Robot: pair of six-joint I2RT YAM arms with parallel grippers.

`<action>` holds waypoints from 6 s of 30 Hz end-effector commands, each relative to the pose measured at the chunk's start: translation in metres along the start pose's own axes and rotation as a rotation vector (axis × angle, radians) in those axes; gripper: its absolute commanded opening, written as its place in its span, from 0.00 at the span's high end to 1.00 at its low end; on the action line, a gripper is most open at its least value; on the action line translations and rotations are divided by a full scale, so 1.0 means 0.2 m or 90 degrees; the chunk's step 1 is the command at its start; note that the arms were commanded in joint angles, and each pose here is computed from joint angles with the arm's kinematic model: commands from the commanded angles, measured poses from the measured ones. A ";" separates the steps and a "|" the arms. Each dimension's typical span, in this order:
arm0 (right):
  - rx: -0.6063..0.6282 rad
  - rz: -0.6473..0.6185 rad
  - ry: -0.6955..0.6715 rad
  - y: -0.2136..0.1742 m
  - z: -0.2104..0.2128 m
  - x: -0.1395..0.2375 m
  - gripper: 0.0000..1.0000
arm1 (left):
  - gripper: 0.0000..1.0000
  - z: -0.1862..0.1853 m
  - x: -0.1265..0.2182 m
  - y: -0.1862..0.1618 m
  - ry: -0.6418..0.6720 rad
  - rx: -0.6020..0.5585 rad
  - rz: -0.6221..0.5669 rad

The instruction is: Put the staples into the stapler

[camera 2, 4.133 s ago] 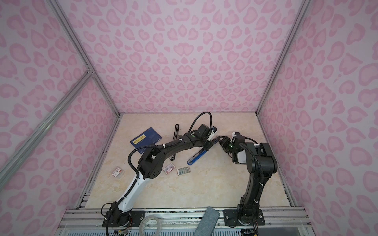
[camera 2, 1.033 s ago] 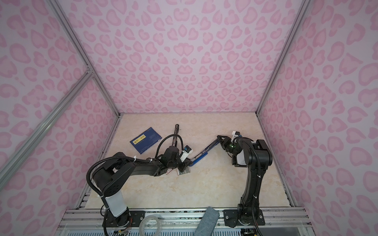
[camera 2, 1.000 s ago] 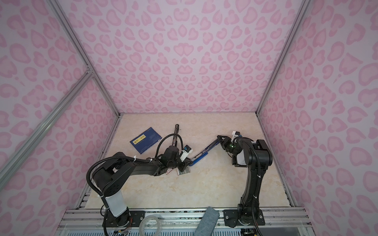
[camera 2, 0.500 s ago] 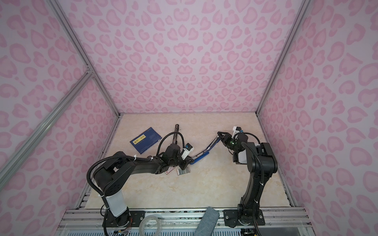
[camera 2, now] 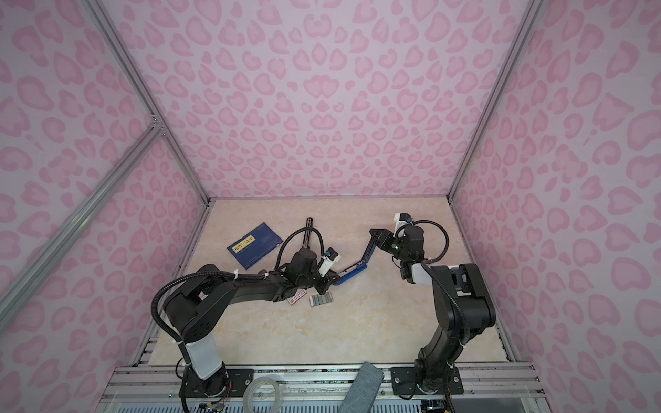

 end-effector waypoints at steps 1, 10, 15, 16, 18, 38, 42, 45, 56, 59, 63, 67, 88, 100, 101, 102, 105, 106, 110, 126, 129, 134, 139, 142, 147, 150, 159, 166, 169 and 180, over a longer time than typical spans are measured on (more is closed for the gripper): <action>0.026 0.057 -0.037 -0.08 0.01 0.00 0.57 | 0.87 -0.01 -0.01 0.06 -0.008 -0.015 -0.040; 0.137 0.091 -0.085 -0.13 0.18 0.03 0.57 | 0.87 -0.01 0.00 0.08 -0.011 -0.014 -0.048; 0.186 0.107 -0.096 -0.17 0.26 0.04 0.57 | 0.87 -0.01 0.00 0.08 -0.013 -0.013 -0.051; 0.189 0.109 -0.096 -0.17 0.27 0.04 0.57 | 0.87 -0.01 0.00 0.09 -0.013 -0.012 -0.052; 0.191 0.109 -0.090 -0.18 0.29 0.05 0.57 | 0.87 -0.02 0.00 0.09 -0.015 -0.012 -0.054; 0.261 0.151 -0.077 -0.33 0.45 0.04 0.57 | 0.87 -0.03 0.03 0.18 -0.026 -0.006 -0.096; 0.279 0.159 -0.074 -0.36 0.48 0.04 0.57 | 0.87 -0.04 0.04 0.20 -0.027 -0.005 -0.103; 0.289 0.163 -0.072 -0.37 0.50 0.04 0.57 | 0.87 -0.04 0.04 0.21 -0.028 -0.005 -0.107; 0.321 0.185 -0.062 -0.45 0.56 0.02 0.57 | 0.87 -0.04 0.05 0.24 -0.027 -0.004 -0.116; 0.331 0.188 -0.059 -0.47 0.57 0.02 0.56 | 0.87 -0.04 0.05 0.25 -0.028 -0.005 -0.117; 0.335 0.192 -0.055 -0.48 0.58 0.02 0.55 | 0.87 -0.04 0.04 0.26 -0.033 -0.004 -0.117; 0.340 0.193 -0.046 -0.48 0.60 0.01 0.54 | 0.87 -0.04 0.04 0.27 -0.032 -0.006 -0.121; 0.342 0.203 0.009 -0.52 0.67 0.02 0.44 | 0.88 -0.04 0.03 0.28 -0.024 -0.005 -0.123; 0.344 0.202 -0.038 -0.52 0.60 0.10 0.43 | 0.88 -0.01 0.02 0.21 0.012 0.001 -0.114; 0.341 0.201 -0.048 -0.52 0.58 0.12 0.43 | 0.88 0.00 0.02 0.20 0.019 0.003 -0.112; 0.338 0.197 -0.056 -0.52 0.56 0.15 0.43 | 0.88 0.00 0.01 0.19 0.026 0.005 -0.113; 0.320 0.184 -0.086 -0.51 0.49 0.21 0.43 | 0.88 0.01 -0.01 0.17 0.042 0.008 -0.113; 0.314 0.181 -0.095 -0.51 0.47 0.23 0.43 | 0.88 0.00 -0.02 0.17 0.043 0.006 -0.110; 0.285 0.165 -0.141 -0.51 0.35 0.30 0.43 | 0.87 -0.02 -0.07 0.14 0.047 0.002 -0.099; 0.243 0.116 -0.192 -0.48 0.24 0.43 0.43 | 0.65 -0.07 -0.12 -0.01 0.072 0.014 -0.019; 0.244 0.111 -0.193 -0.48 0.24 0.43 0.43 | 0.65 -0.07 -0.11 -0.01 0.082 0.019 -0.004; 0.243 0.106 -0.193 -0.47 0.24 0.44 0.43 | 0.61 -0.08 -0.03 0.00 0.097 0.035 0.004; 0.243 0.096 -0.196 -0.45 0.25 0.47 0.43 | 0.56 -0.09 0.05 0.05 0.131 0.058 0.052; 0.244 0.095 -0.188 -0.45 0.26 0.49 0.43 | 0.53 -0.06 0.08 0.12 0.151 0.103 0.093; 0.246 0.098 -0.164 -0.45 0.29 0.53 0.41 | 0.34 -0.05 0.11 0.22 0.127 0.123 0.085; 0.242 0.129 -0.138 -0.46 0.31 0.55 0.40 | 0.29 -0.07 0.12 0.29 0.106 0.116 0.088; 0.213 0.165 -0.116 -0.52 0.32 0.63 0.40 | 0.28 -0.07 0.01 0.43 0.105 0.073 0.210; 0.203 0.164 -0.129 -0.56 0.29 0.66 0.40 | 0.29 -0.07 -0.10 0.45 0.111 0.042 0.275; 0.205 0.164 -0.131 -0.56 0.29 0.66 0.40 | 0.31 -0.08 -0.15 0.45 0.122 0.023 0.298; 0.205 0.166 -0.138 -0.57 0.27 0.66 0.41 | 0.45 -0.13 -0.22 0.39 0.117 -0.004 0.335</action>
Point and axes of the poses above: each gripper's point midway between its finger pads, its own x axis back along the fingers, its own z axis along the line the jaws close on, y = z × x, the point moved 10 cm from there along x, back along the fingers, and after that the axes turned 4 degrees about x, right-handed, at the moved point
